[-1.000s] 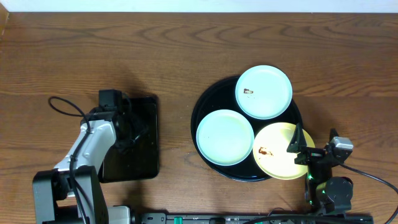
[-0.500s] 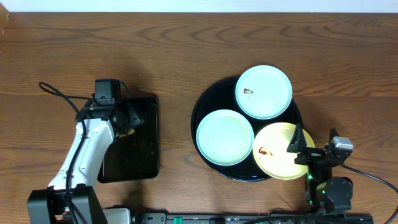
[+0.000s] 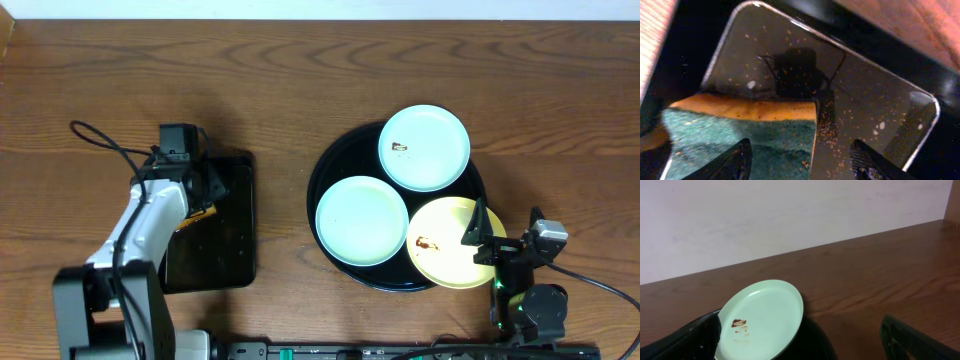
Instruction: Clean dirty plates on tray and stack at the side
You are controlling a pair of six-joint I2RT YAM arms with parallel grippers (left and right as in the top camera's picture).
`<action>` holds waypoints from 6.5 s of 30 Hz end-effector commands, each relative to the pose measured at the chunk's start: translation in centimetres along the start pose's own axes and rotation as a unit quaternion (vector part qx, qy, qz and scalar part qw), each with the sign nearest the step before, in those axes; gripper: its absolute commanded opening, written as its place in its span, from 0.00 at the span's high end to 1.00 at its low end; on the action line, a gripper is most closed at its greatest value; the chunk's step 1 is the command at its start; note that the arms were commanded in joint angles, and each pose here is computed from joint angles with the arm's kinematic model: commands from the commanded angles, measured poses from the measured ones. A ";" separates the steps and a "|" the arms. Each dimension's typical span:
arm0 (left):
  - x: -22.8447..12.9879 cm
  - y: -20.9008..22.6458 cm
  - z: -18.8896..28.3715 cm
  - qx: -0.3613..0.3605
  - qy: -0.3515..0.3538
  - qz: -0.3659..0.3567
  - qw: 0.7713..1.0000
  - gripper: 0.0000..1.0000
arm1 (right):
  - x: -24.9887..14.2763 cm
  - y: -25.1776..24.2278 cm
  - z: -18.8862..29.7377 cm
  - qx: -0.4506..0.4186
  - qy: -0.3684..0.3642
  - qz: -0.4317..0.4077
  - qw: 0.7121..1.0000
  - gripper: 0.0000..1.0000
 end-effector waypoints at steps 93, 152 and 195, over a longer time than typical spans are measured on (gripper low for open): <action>-8.2 -1.3 2.2 -0.070 0.214 -0.155 0.962 0.33 | -0.1 -0.2 0.0 -0.003 -0.001 0.004 1.000 0.01; -9.9 -9.9 2.8 -0.197 0.190 -0.280 0.920 0.33 | -0.1 -0.2 0.0 -0.003 -0.001 0.004 1.000 0.01; -5.0 -7.6 1.2 -0.125 0.068 -0.401 0.905 0.11 | 0.0 -0.2 0.0 -0.003 -0.001 0.004 1.000 0.01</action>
Point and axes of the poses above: each gripper's point midway between its finger pads, its own z axis back along the fingers, its own y axis along the line the jaws close on, x = y × z, the point moved 4 cm from there along z, back along the fingers, and after that the axes turned 13 degrees about -z, right-handed, at the moved point
